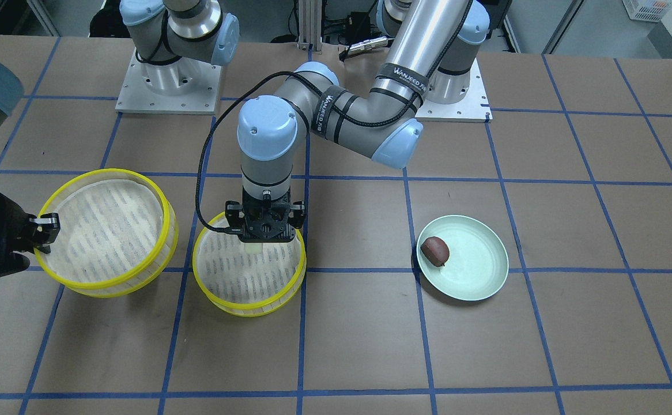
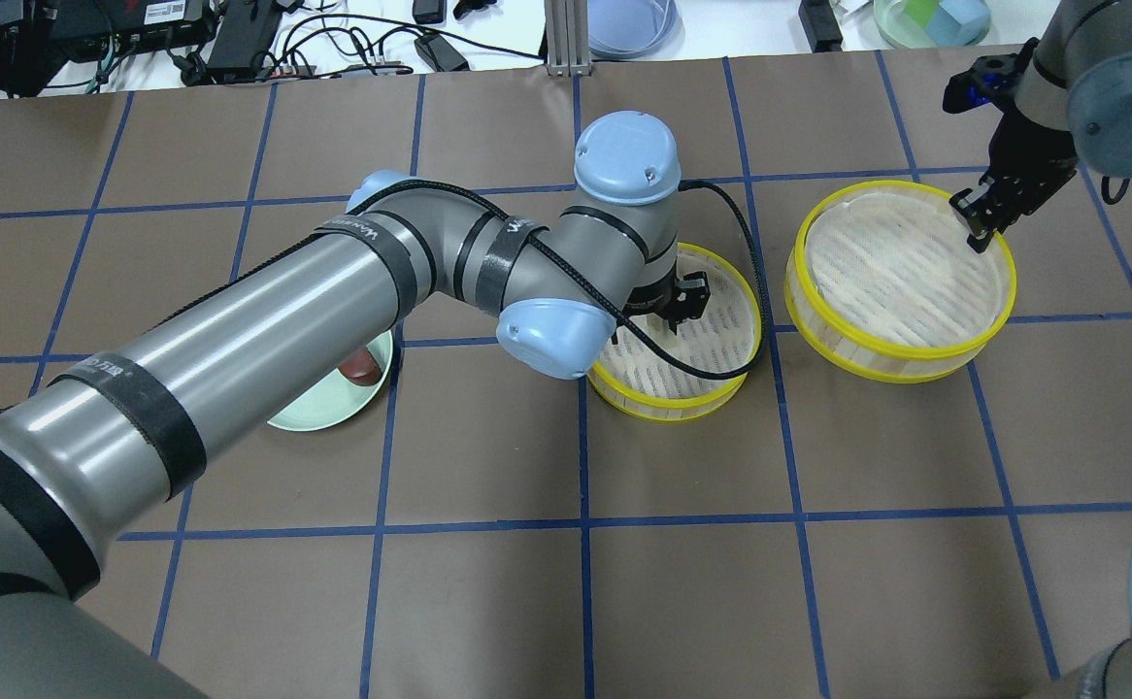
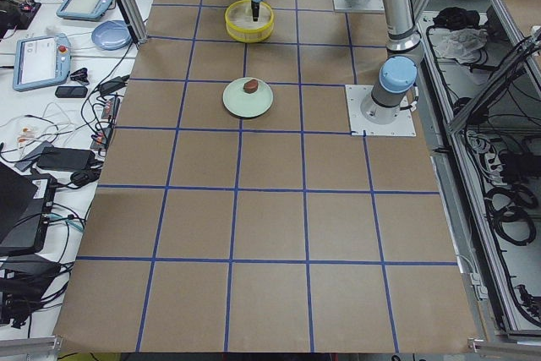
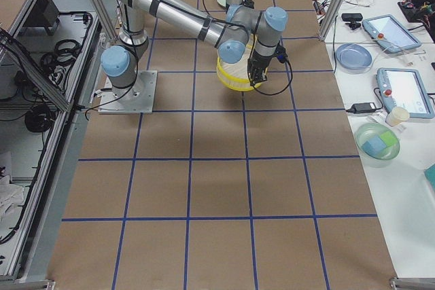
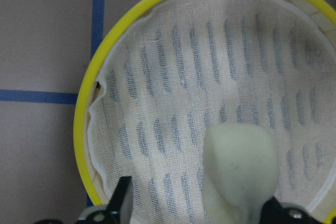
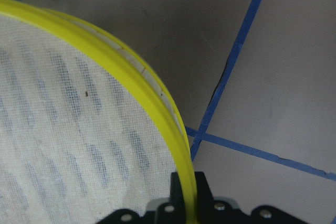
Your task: Stack buns with steamer
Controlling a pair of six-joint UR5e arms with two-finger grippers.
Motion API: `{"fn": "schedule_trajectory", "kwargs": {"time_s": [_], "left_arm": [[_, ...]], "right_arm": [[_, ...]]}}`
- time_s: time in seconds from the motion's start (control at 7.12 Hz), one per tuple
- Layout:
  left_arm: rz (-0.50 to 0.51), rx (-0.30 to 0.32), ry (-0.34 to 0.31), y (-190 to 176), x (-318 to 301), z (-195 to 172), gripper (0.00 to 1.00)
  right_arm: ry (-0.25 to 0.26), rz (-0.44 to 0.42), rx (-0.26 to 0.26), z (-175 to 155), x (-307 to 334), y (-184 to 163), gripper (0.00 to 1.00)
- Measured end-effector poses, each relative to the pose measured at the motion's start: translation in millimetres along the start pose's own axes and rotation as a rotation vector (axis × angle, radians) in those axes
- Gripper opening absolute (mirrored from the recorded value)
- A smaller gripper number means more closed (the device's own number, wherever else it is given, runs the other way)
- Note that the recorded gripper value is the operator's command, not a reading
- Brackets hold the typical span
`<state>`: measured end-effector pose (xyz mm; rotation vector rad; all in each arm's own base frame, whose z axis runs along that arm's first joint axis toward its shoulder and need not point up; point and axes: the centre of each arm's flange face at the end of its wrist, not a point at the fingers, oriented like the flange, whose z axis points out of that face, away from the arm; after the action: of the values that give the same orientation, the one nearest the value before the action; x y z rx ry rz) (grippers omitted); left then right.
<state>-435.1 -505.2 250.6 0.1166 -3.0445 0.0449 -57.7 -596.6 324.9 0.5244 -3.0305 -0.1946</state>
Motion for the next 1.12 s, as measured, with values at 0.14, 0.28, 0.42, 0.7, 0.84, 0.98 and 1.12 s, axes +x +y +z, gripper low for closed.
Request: {"fn": "schedule_trajectory", "kwargs": {"time_s": [0.14,0.28,0.42,0.7,0.84,0.98,1.12], "left_arm": [[-0.004,-0.003,-0.003,1.3,-0.7,1.6,1.00],[-0.005,-0.003,-0.006,2.3,-1.4,1.7,1.00],[-0.004,0.003,-0.006,2.9,-1.7,-1.9,1.00],[0.000,0.017,-0.002,3.6,-3.0,-12.4,1.00],[0.003,0.027,0.000,-0.6,-9.0,-21.2,1.00],[0.005,0.046,-0.002,-13.5,-26.3,-36.6,1.00],[0.008,0.050,-0.017,-32.5,-57.5,-54.3,1.00]], "right_arm": [[-0.002,0.011,0.000,-0.4,-2.3,-0.4,0.00],[-0.004,0.019,0.001,-0.7,-3.5,-0.5,0.00],[-0.004,0.023,0.002,-1.5,-6.3,-1.5,0.00],[-0.002,0.024,0.004,-3.1,-15.3,-5.0,0.00],[-0.001,0.036,0.006,-4.4,-18.7,-6.0,0.00],[0.002,0.055,0.008,-6.1,-25.9,-8.6,0.00],[0.003,0.086,0.010,-7.4,-38.4,-13.5,0.00]]}}
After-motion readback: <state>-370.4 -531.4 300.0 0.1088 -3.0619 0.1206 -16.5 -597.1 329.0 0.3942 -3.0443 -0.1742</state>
